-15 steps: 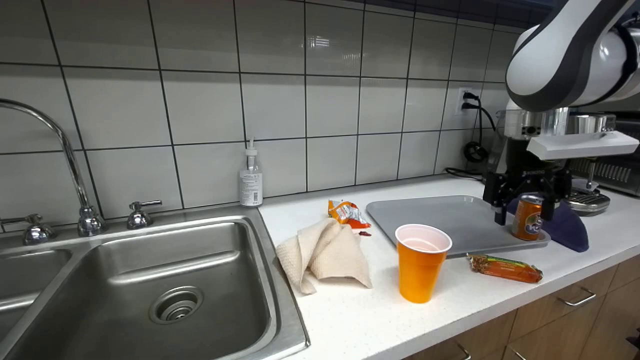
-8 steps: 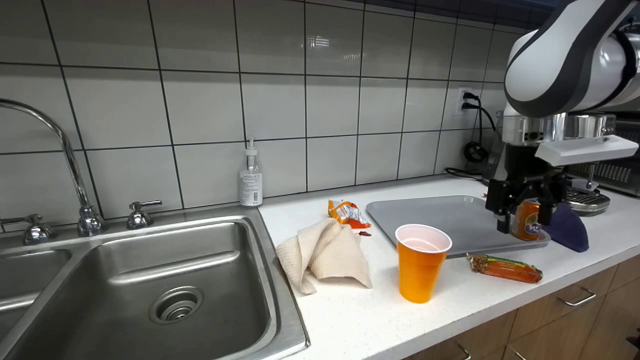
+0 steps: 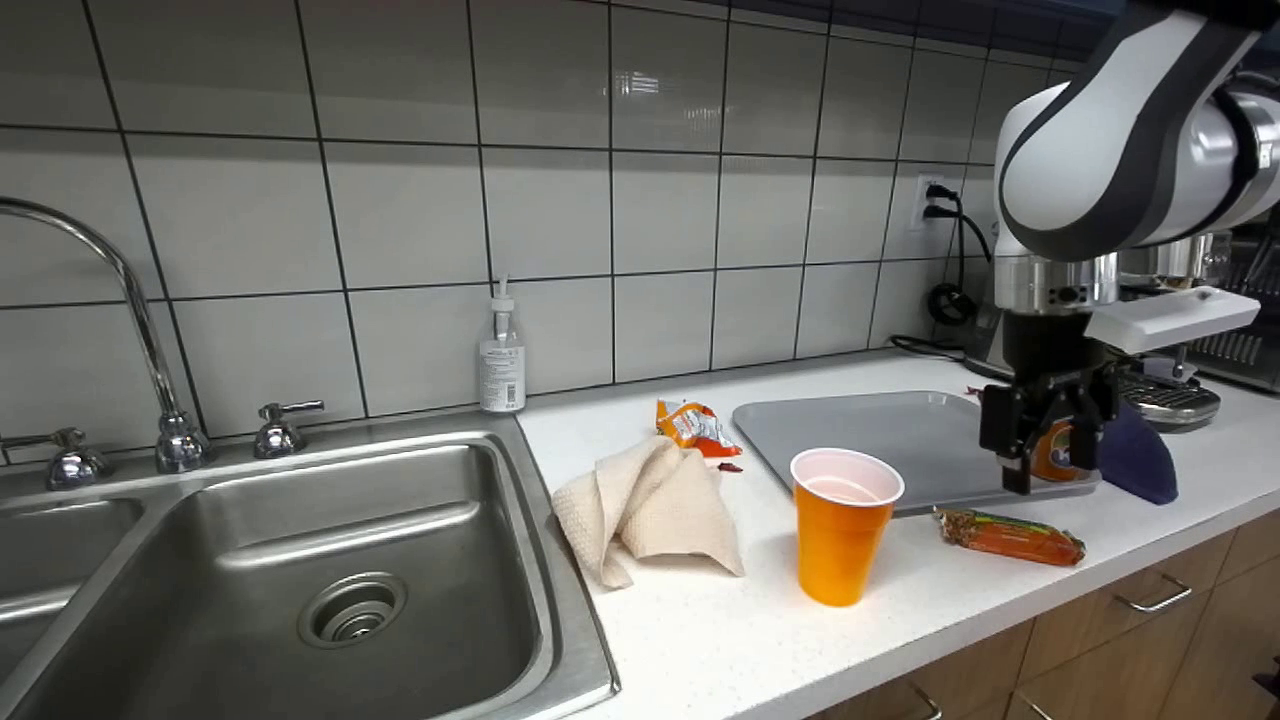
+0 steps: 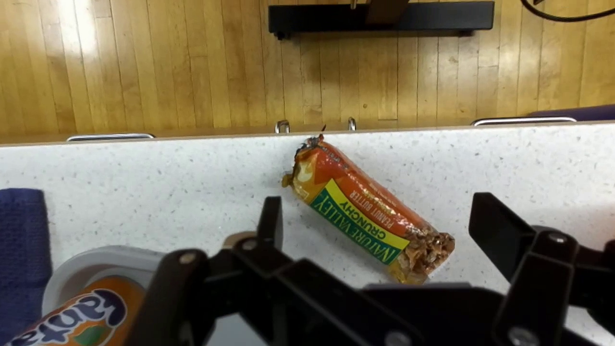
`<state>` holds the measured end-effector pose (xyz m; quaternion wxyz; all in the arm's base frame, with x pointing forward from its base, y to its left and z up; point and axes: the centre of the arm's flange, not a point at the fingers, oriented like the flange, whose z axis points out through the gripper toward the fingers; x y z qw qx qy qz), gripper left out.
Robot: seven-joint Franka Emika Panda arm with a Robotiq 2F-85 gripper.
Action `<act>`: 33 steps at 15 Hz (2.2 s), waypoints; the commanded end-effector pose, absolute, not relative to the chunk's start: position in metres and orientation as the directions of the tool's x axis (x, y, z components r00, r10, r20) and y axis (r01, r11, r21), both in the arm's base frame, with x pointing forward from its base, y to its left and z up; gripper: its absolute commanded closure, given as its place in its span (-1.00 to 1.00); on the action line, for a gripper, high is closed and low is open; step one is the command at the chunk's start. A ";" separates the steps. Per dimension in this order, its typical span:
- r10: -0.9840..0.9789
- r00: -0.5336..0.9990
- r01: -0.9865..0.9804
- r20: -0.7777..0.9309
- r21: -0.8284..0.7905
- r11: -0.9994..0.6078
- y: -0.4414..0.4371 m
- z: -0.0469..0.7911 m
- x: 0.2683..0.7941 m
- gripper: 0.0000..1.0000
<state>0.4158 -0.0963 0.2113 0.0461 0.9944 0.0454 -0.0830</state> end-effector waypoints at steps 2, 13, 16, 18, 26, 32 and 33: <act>0.158 0.962 0.183 -0.221 0.096 -0.978 -0.095 0.198 0.424 -1.00; 0.276 0.919 0.318 -0.281 0.115 -0.941 -0.084 0.173 0.433 -1.00; 0.315 0.902 0.359 -0.295 0.107 -0.927 -0.081 0.168 0.435 -1.00; 0.332 0.894 0.376 -0.301 0.101 -0.921 -0.081 0.165 0.436 -1.00; 0.369 0.872 0.413 -0.323 0.080 -0.907 -0.080 0.151 0.442 -1.00; 0.380 0.862 0.424 -0.336 0.065 -0.903 -0.078 0.141 0.446 -1.00; 0.381 0.861 0.424 -0.338 0.062 -0.904 -0.077 0.139 0.446 -1.00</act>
